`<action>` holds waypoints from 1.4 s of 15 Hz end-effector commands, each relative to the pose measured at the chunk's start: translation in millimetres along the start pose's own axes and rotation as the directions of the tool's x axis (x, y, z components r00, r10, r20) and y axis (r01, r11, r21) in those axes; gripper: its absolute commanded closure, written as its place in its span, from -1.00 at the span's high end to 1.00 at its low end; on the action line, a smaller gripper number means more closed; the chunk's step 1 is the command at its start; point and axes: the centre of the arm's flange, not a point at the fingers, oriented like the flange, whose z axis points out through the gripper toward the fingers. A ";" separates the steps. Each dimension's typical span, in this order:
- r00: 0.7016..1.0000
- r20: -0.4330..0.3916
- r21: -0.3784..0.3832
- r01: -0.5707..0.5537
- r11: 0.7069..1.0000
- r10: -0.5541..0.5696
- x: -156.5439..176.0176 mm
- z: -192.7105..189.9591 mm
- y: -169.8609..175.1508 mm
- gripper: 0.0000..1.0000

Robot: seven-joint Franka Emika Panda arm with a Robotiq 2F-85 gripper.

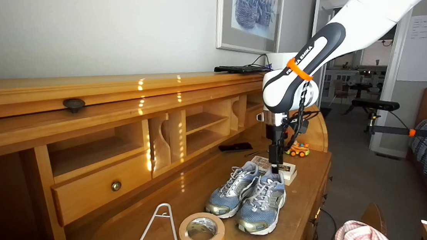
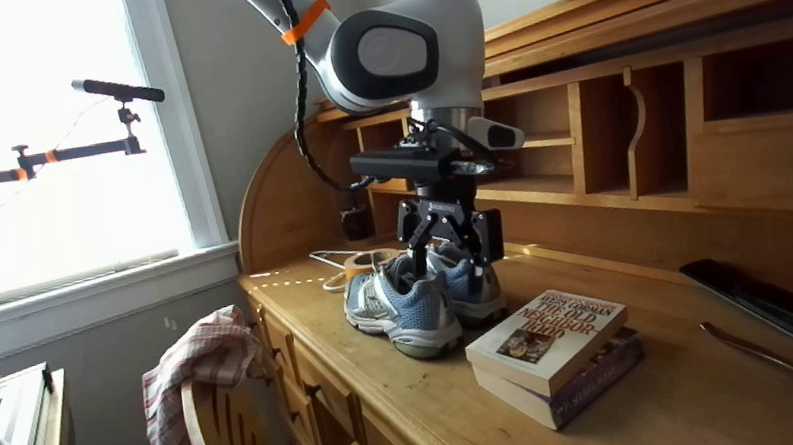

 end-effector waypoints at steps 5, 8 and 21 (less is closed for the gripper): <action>1.000 -0.029 -0.002 -0.010 1.000 0.010 10.3 26.4 -8.2 0.02; 1.000 -0.023 0.008 -0.016 1.000 0.016 11.8 32.0 -13.8 -0.47; 0.982 0.069 -0.134 0.182 0.974 -0.174 5.8 32.3 -35.9 -0.93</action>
